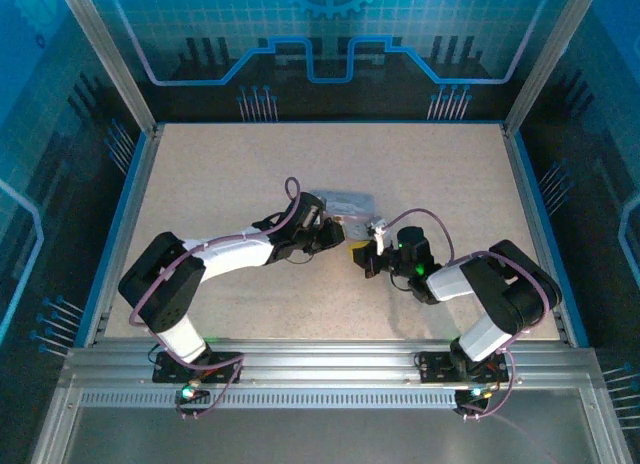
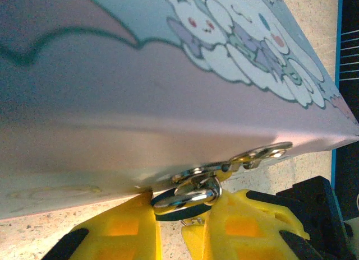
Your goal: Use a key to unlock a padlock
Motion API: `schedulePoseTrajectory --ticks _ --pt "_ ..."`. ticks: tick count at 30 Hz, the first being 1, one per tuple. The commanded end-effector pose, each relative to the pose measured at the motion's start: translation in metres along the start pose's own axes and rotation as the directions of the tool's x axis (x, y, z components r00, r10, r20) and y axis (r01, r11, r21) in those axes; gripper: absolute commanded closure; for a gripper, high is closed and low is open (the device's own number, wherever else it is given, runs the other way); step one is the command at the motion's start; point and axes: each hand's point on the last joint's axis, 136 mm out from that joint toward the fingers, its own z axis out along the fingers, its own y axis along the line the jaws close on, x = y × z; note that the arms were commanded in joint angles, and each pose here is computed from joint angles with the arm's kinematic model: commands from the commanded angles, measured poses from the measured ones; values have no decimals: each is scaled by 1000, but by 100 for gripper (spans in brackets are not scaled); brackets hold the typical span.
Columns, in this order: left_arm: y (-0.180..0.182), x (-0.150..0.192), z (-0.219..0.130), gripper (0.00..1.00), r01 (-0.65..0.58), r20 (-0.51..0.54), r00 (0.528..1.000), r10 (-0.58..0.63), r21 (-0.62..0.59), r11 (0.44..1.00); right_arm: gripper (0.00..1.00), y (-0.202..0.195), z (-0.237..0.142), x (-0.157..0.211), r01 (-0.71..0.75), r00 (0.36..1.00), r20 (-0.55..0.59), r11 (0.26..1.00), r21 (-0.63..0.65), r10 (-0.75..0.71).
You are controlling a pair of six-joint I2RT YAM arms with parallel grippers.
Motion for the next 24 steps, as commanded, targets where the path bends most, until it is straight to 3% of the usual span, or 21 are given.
schedulePoseTrajectory --ticks 1,24 --pt "-36 -18 -17 85 -27 44 999 23 98 995 100 1 0 -10 21 999 28 1000 -13 -21" --pt "-37 -18 -18 85 -27 42 999 22 102 994 100 1 10 -11 15 1000 19 999 -30 -15"
